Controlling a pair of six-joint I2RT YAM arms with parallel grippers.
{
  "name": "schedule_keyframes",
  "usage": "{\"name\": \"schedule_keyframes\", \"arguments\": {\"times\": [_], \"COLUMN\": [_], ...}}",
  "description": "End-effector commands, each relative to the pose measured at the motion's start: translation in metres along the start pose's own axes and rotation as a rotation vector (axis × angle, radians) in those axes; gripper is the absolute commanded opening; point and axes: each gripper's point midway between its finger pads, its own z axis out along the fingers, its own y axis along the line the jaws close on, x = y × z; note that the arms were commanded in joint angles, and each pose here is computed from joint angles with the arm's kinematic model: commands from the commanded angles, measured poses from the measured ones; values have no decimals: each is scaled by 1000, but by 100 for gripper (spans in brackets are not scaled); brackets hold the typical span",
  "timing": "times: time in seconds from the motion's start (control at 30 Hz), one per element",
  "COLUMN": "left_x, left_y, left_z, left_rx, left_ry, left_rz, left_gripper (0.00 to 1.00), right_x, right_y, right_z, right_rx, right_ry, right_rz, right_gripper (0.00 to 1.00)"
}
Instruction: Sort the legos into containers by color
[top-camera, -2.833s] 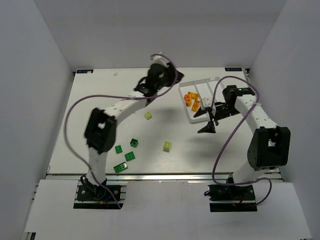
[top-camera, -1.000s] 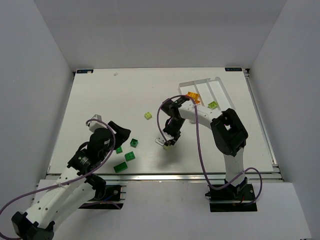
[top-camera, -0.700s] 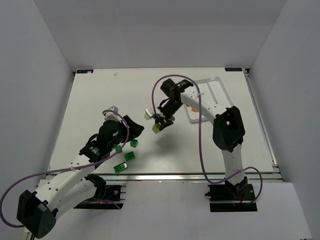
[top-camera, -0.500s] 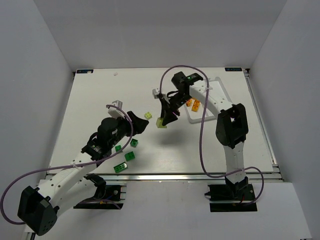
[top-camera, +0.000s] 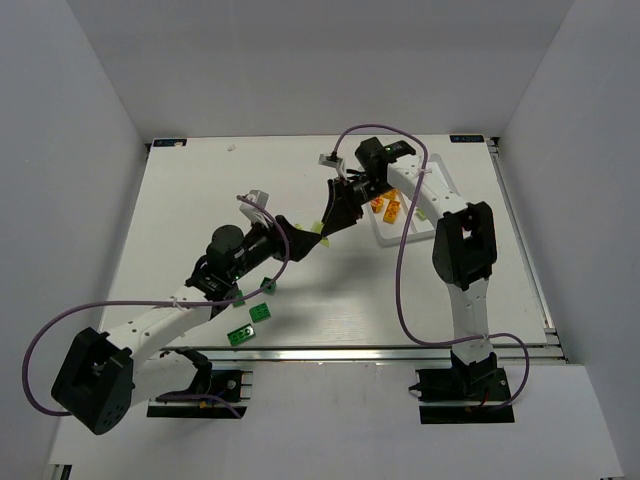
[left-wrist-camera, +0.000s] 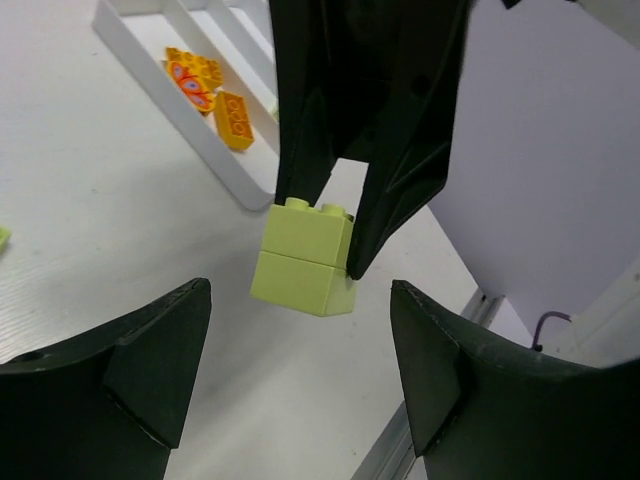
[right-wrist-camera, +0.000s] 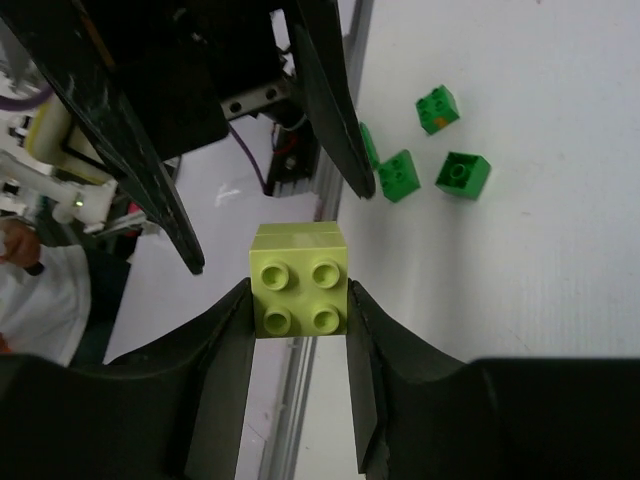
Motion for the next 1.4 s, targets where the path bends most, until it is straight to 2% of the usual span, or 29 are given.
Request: {"name": "schedule_keyframes", "arguments": {"times": [0.0,0.2,0.43,0.7,0.9,0.97,1.0,1.07,1.13,1.37], "left_x": [-17,-21,-18,-33,-38,-39,-39,-43,-43,-39], "left_y": [-32,-41,-45,-50,-53,-54,-54,-51,-50,-39], "left_z": [0,3,5,11,11,12,11,11,10,-1], "left_rx": [154,190,232,253,270,277,279,269,254,212], "left_ry": [-49,-47,-51,-109,-139,-144,-146,-155,-156,-155], "left_rz": [13,-6,-67,-88,-126,-127,-128,-130,-130,-125], "left_gripper": [82,80,65,46,41,34,22,8,0,0], "right_x": [-32,-36,-42,-43,-41,-40,-40,-39,-40,-46], "right_y": [40,44,56,65,65,65,63,59,49,6], "right_z": [-6,-12,-17,-18,-20,-19,-20,-22,-31,-77], "right_rx": [-84,-102,-139,-149,-144,-141,-137,-127,-110,52], "right_ry": [-90,-121,-158,-171,-174,-170,-172,-171,-186,-213], "right_rz": [-24,-24,-34,-54,-60,-60,-58,-52,-34,-41], "right_gripper": [0,0,0,0,0,0,0,0,0,0]}}
